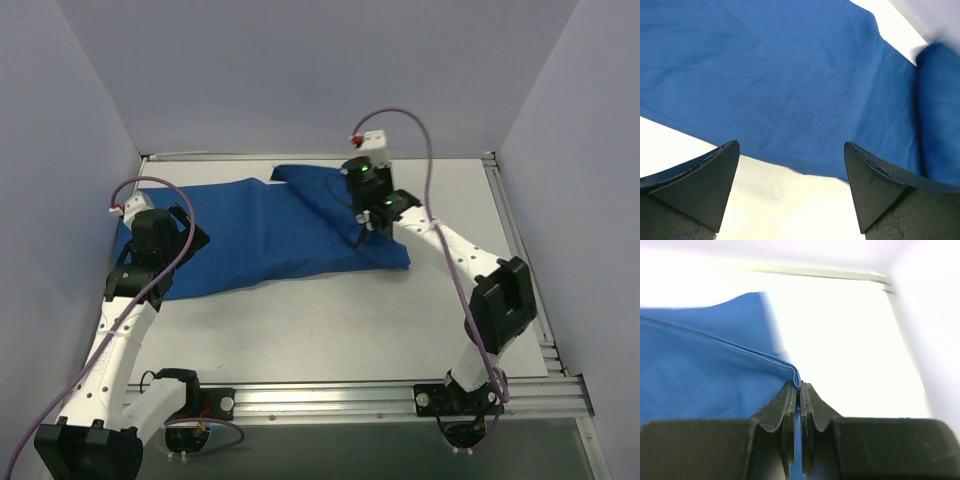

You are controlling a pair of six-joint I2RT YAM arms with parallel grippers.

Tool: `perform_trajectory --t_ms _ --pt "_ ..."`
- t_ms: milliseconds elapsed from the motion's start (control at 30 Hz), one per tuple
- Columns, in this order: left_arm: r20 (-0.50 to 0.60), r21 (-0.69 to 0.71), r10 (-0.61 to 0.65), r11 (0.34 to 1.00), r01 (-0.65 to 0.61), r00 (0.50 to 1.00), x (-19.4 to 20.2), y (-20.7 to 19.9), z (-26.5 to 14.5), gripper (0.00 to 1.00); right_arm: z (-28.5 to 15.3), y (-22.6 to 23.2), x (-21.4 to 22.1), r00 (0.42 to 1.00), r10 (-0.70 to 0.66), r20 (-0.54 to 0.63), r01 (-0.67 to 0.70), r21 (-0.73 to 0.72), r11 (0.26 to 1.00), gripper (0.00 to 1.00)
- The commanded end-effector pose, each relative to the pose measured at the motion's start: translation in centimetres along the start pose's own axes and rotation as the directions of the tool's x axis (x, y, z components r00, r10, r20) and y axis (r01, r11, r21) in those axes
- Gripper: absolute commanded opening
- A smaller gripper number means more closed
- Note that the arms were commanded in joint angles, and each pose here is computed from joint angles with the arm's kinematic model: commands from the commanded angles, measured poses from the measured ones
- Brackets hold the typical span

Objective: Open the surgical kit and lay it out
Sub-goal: Open the surgical kit at the center of the board.

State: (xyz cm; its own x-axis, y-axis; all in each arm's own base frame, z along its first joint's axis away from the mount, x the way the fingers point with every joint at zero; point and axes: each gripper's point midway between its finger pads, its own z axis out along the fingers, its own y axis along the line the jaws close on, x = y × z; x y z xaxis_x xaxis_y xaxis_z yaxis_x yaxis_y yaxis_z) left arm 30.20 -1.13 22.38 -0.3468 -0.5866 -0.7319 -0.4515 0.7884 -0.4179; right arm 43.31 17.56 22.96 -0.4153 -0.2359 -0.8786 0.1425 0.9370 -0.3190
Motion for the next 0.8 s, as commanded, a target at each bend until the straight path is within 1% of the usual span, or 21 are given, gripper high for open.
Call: perform_trajectory --t_ms 0,33,67,100,133,167,200,267,300,333,367,400,433,467,500,600,667,700,733,767 --pt "-0.015 0.099 -0.011 0.995 0.013 1.000 -0.2 -2.4 0.4 0.95 2.7 -11.8 1.7 0.993 0.094 -0.072 -0.073 0.260 0.963 0.00" --pt "-0.026 0.105 -0.008 0.994 0.011 1.000 0.0 -2.6 0.5 0.95 3.1 -14.7 2.0 0.988 0.133 -0.075 -0.103 0.308 0.946 0.00" --pt "-0.035 0.111 -0.005 0.994 0.009 0.999 0.1 -2.7 0.5 0.95 4.3 -20.0 3.6 0.977 0.192 -0.097 -0.136 0.414 0.900 0.00" --pt "-0.046 0.120 -0.002 0.993 0.008 0.999 0.2 -3.0 0.6 0.95 4.8 -22.5 5.6 0.967 0.221 -0.123 -0.141 0.464 0.874 0.00" --pt "-0.053 0.124 -0.001 0.992 0.007 0.999 0.4 -3.0 0.6 0.94 4.8 -25.1 6.6 0.957 0.261 -0.126 -0.165 0.504 0.848 0.00" --pt "-0.058 0.126 0.000 0.992 0.007 0.998 0.5 -3.1 0.7 0.95 5.2 -29.5 9.1 0.931 0.332 -0.149 -0.192 0.573 0.797 0.00" --pt "-0.073 0.139 0.003 0.990 0.007 0.997 0.8 -3.3 0.8 0.95 5.2 -31.3 11.2 0.912 0.377 -0.164 -0.207 0.609 0.766 0.00" --pt "-0.083 0.141 0.001 0.990 0.011 0.997 1.0 -3.4 1.1 0.95 5.2 -33.4 13.7 0.878 0.439 -0.188 -0.224 0.649 0.727 0.00" --pt "-0.095 0.138 0.001 0.990 0.012 0.995 1.3 -3.5 1.3 0.95 5.2 -35.2 14.8 0.855 0.488 -0.176 -0.250 0.683 0.686 0.04" --pt "-0.106 0.145 0.000 0.989 0.015 0.994 1.3 -3.7 1.4 0.94 5.8 -35.3 15.6 0.840 0.509 -0.188 -0.258 0.686 0.680 0.36" --pt "-0.114 0.148 0.002 0.989 0.015 0.993 1.4 -3.8 1.5 0.95 6.3 -34.5 16.1 0.823 0.525 -0.218 -0.275 0.656 0.703 0.48" --pt "-0.124 0.140 0.005 0.990 0.013 0.992 1.7 -3.8 1.8 0.95 7.0 -33.5 15.9 0.824 0.515 -0.237 -0.274 0.630 0.727 0.61" --pt "-0.127 0.140 0.005 0.990 0.013 0.992 1.7 -3.8 1.9 0.94 7.2 -32.7 15.9 0.823 0.512 -0.245 -0.273 0.621 0.735 0.83" --pt "-0.127 0.142 0.010 0.990 0.008 0.992 1.7 -3.9 2.1 0.94 7.3 -32.1 15.6 0.828 0.504 -0.246 -0.272 0.610 0.744 0.88" --pt "-0.140 0.136 0.018 0.991 0.001 0.990 2.0 -3.9 2.5 0.94 7.2 -30.5 14.6 0.840 0.486 -0.241 -0.279 0.577 0.768 0.90" --pt "-0.181 0.094 0.037 0.995 -0.020 0.983 2.9 -3.3 3.5 0.94 7.3 -27.0 12.2 0.862 0.460 -0.212 -0.321 0.475 0.819 0.92" --pt "-0.195 0.067 0.044 0.997 -0.032 0.980 3.3 -2.9 4.1 0.94 8.3 -23.1 11.3 0.841 0.499 -0.207 -0.419 0.333 0.844 0.91" --pt "-0.197 0.064 0.049 0.997 -0.037 0.979 3.5 -2.8 4.4 0.95 9.0 -20.1 10.9 0.818 0.524 -0.237 -0.489 0.192 0.851 0.86" --pt "-0.187 0.064 0.052 0.997 -0.040 0.981 3.3 -2.8 4.8 0.98 9.6 -17.8 10.4 0.821 0.530 -0.213 -0.518 0.112 0.848 0.85" --pt "-0.184 0.048 0.068 0.997 -0.060 0.981 3.4 -2.5 5.4 0.96 10.0 -16.8 10.0 0.818 0.539 -0.201 -0.537 0.071 0.841 0.84"
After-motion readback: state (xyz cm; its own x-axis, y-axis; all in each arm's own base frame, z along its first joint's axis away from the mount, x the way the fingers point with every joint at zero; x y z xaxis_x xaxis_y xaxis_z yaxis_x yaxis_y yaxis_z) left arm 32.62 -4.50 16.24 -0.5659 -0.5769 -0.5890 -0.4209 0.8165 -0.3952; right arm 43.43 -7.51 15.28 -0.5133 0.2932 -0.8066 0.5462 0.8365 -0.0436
